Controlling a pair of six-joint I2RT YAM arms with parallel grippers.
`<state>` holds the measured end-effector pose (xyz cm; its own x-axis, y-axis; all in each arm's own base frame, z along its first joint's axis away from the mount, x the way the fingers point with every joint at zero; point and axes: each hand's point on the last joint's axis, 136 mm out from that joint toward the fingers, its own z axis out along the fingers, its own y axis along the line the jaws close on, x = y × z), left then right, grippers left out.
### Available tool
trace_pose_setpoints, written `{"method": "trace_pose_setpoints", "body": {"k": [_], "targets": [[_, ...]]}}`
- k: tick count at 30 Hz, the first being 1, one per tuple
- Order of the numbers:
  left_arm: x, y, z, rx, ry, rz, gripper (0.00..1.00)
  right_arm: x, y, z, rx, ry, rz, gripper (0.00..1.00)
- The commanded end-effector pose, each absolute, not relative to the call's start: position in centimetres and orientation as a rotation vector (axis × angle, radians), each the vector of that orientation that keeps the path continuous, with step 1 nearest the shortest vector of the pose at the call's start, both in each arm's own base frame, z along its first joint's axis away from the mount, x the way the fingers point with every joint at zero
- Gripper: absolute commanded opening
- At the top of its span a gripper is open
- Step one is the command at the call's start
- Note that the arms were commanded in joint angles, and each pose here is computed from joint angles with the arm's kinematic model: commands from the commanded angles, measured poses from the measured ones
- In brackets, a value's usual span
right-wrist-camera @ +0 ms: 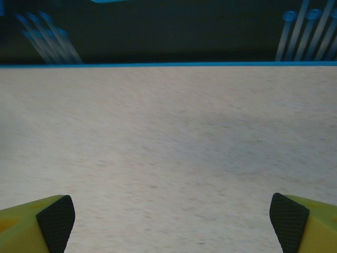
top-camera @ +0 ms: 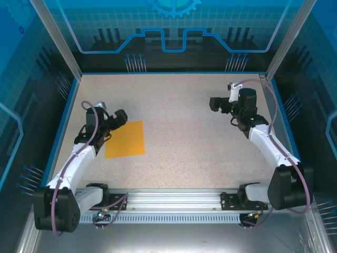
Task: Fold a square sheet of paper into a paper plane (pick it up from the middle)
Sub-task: Move the paper to the center of the table.
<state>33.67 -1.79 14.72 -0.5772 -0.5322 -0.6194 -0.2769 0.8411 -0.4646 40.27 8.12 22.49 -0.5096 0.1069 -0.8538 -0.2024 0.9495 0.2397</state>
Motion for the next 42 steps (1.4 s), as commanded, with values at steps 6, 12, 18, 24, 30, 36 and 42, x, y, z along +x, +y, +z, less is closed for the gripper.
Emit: {"method": "trace_pose_setpoints", "body": {"k": [6,12,18,24,30,36,42], "targets": [[29.7,-7.5,7.4,-0.744,2.569,-0.692,0.99,34.3,16.0,17.5,-0.072,2.422,0.853,0.99],[29.3,-9.7,3.3,-0.786,2.688,-0.659,0.99,33.0,19.2,15.5,-0.155,2.521,0.821,0.99],[29.2,-15.3,2.0,-0.76,2.744,-0.751,0.99,32.2,20.0,13.8,-0.072,2.598,0.772,0.99],[30.2,-25.7,5.0,-0.545,2.719,-0.993,0.99,31.1,19.1,11.0,0.024,2.703,0.698,0.99],[29.7,-22.6,11.4,-0.522,2.507,-0.815,0.99,30.8,23.1,12.1,-0.039,2.701,0.885,0.95],[26.3,-12.7,13.3,-0.654,2.324,-0.581,0.99,32.1,29.2,10.6,-0.127,2.766,0.965,0.82],[23.6,-7.4,12.8,-0.76,2.234,-0.569,0.99,33.0,36.7,7.4,-0.267,2.898,0.89,0.6]]}}
